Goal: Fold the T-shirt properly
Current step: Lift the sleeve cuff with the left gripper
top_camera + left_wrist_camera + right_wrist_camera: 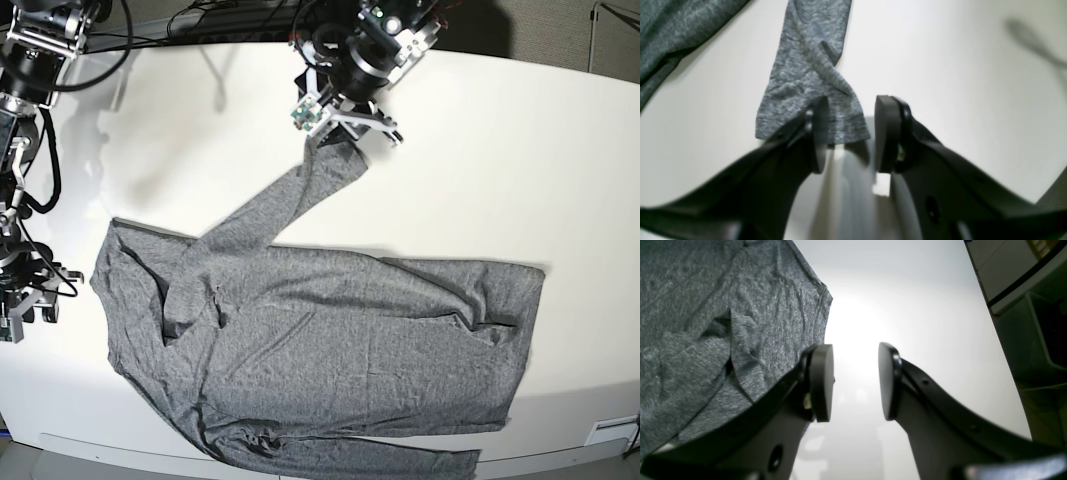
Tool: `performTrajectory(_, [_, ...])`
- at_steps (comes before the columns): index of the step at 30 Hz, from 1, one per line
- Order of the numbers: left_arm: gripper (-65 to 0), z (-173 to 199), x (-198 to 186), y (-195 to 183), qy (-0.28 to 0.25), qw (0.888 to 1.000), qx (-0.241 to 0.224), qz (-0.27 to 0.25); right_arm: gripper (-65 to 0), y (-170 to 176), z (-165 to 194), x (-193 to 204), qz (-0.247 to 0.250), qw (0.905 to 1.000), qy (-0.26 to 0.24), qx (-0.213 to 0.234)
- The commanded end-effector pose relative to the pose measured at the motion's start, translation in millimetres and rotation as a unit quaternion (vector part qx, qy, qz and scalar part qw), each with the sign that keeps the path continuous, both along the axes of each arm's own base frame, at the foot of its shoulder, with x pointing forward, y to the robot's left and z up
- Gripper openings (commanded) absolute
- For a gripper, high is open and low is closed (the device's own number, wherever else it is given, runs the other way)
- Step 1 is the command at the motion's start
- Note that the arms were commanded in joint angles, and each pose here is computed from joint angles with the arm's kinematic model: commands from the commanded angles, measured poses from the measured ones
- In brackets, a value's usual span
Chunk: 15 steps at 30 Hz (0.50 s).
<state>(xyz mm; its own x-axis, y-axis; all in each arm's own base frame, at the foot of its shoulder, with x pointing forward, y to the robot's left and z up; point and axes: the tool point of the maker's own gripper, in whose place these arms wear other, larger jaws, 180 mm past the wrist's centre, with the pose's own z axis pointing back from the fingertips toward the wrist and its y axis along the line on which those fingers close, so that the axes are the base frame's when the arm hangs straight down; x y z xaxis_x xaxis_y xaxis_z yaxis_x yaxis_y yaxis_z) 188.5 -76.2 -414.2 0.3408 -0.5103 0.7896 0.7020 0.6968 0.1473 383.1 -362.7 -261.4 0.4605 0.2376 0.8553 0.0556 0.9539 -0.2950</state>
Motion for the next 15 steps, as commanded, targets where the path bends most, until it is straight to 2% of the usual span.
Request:
performTrajectory(1, [-42.2, 11, 1, -9, -0.014, 1.0, -0.021, -0.001, -42.5, -4, 26, 8, 0.005, 0.9993, -0.035, -0.014])
performTrajectory(10, [-43.5, 13, 1, -13, -0.026, 0.999, -0.035, -0.006, -42.5, -4, 26, 7, 0.005, 0.9993, -0.035, -0.014])
performTrajectory(15, [-43.5, -6, -4, -10, -0.012, 1.0, -0.017, -0.012, -42.5, -4, 26, 8, 0.005, 0.9993, -0.035, -0.014])
